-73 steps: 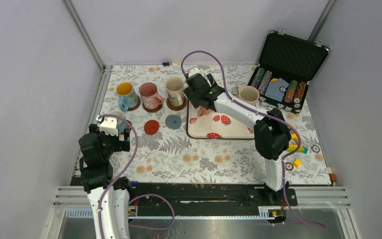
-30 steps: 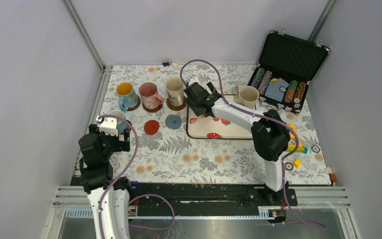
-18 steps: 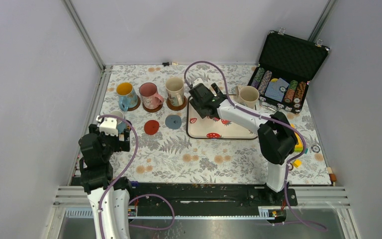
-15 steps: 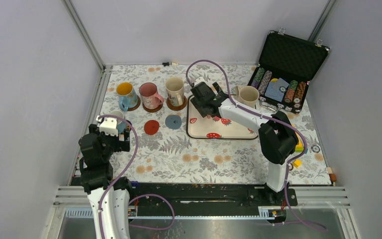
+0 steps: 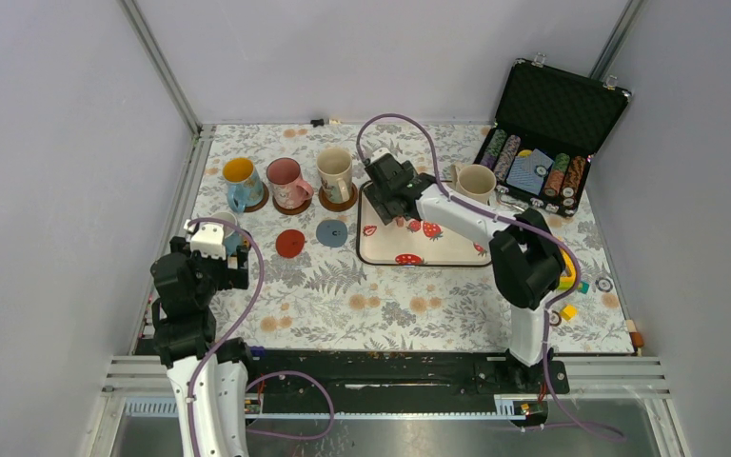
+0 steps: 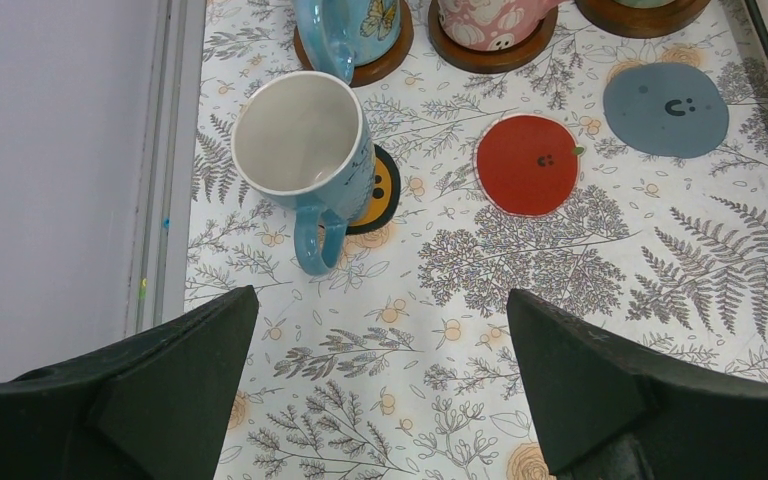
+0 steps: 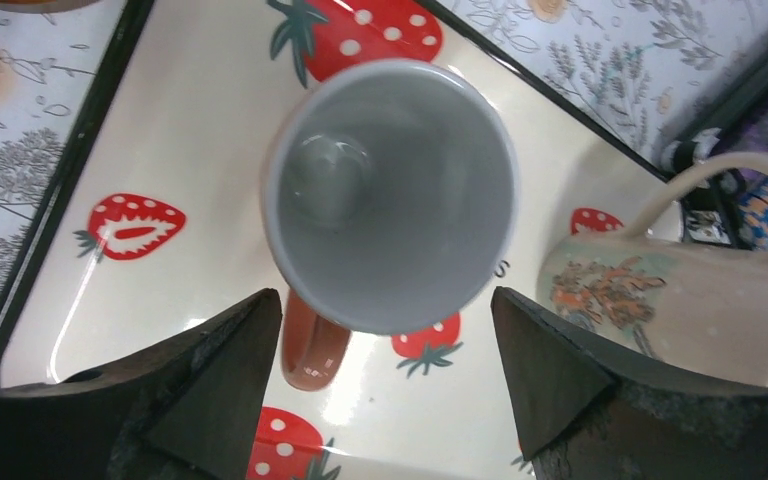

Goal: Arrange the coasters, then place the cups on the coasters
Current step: Pick up the cup from the tray.

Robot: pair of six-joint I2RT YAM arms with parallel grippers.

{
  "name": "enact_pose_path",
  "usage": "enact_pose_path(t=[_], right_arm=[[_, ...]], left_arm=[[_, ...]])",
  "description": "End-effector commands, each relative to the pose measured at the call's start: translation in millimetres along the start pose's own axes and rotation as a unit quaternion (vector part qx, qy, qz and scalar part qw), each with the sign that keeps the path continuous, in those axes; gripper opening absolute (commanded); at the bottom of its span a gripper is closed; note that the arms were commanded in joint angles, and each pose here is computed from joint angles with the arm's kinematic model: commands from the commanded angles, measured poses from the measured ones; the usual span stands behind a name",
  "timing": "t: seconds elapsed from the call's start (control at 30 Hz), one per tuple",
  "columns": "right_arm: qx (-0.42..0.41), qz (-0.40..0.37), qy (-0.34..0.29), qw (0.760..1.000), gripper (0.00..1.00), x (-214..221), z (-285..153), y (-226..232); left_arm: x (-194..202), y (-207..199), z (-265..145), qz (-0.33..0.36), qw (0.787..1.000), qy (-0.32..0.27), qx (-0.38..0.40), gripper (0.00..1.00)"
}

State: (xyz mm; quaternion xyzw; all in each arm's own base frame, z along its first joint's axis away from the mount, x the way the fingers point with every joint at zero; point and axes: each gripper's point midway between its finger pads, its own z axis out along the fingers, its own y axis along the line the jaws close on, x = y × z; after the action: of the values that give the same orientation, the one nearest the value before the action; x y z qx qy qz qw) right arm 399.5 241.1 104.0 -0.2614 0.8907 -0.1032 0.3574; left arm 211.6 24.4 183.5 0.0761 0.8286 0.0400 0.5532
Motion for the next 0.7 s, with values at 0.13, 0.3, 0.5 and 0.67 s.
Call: enact_pose_path(t=[0.13, 0.3, 0.5, 0.67], right_arm=[[-0.061, 0.037, 0.045, 0.996, 0.84, 8, 23, 36], [-0.087, 0.038, 0.066, 0.993, 0.84, 13, 27, 49], [-0.067, 0.048, 0.024, 0.996, 0.86, -9, 11, 32], [-0.063, 0.051, 0.021, 0.996, 0.87, -9, 7, 28]], left_arm=[[-4, 13, 11, 0.002, 1.000, 0.002, -0.019, 0.99], [-6, 10, 10, 0.004, 1.000, -0.004, -0.014, 0.99], [-8, 10, 8, 0.007, 1.000, -0.011, -0.015, 0.99], [-9, 10, 7, 0.007, 1.000, -0.012, -0.014, 0.99]])
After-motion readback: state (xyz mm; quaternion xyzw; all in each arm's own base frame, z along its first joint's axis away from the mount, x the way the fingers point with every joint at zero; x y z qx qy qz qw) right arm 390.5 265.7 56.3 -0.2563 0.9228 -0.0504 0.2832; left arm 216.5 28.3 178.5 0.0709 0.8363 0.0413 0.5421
